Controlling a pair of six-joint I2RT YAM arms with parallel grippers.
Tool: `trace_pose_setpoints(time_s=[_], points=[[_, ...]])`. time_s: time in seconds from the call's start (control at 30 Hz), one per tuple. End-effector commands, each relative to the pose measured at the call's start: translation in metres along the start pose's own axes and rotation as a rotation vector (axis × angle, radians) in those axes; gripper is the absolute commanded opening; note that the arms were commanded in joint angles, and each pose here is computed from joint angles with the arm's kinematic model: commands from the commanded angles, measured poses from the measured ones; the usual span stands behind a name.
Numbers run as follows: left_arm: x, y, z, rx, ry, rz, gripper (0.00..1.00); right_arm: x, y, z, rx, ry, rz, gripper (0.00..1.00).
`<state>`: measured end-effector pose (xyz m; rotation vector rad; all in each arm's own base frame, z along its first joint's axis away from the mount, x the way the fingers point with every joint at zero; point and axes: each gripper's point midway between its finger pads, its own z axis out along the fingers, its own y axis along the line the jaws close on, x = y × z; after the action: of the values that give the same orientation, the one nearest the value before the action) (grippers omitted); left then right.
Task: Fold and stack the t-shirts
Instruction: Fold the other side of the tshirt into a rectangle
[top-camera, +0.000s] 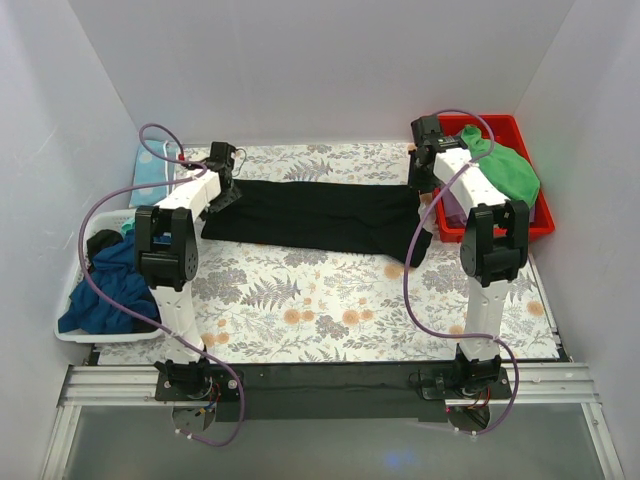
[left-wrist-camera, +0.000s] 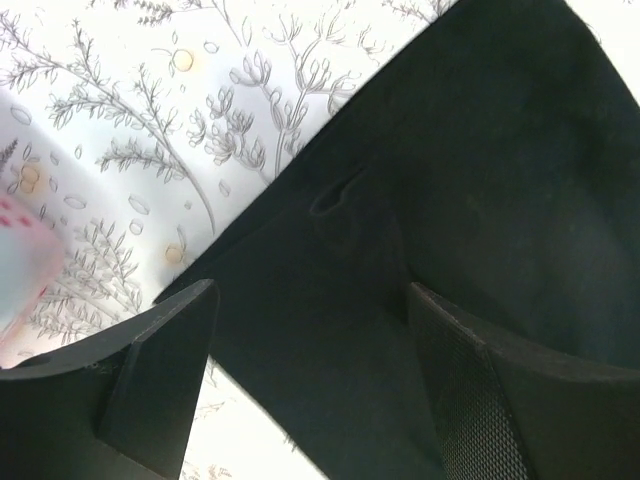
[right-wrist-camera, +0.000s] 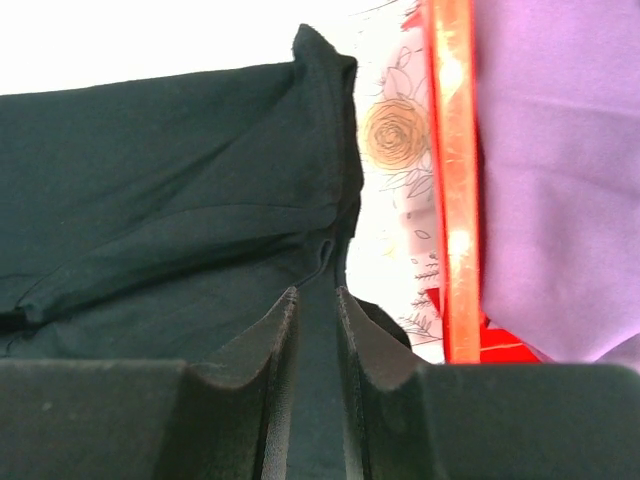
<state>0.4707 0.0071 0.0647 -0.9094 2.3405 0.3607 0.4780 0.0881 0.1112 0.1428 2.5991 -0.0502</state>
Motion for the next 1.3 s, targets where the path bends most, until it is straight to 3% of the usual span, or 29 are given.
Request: trace_pose_setpoints(time_s=[0.0,0.4,0.63,0.87,1.27], points=[[-0.02,0.004,-0.038,0.081,-0.038,-0.074,0.74,-0.001,0.014,-0.026,-0.05,-0.025,-0.016,0.27],[0.029,0.031,-0.024,0.032,0.047,-0.056,0.74,0.022,0.026,-0.014,-0.08,0.04,-0.042,0.24],[0.06,0.059,-0.009,-0.092,0.094,-0.025,0.75,0.038,0.034,-0.005,-0.113,0.094,-0.044,0.22],[0.093,0.109,-0.021,-0.225,0.121,0.001,0.74,0.072,0.043,0.005,-0.14,0.179,-0.053,0.2],[0.12,0.148,-0.031,-0.328,0.153,0.022,0.71,0.127,0.032,0.021,-0.086,0.304,-0.062,0.17]])
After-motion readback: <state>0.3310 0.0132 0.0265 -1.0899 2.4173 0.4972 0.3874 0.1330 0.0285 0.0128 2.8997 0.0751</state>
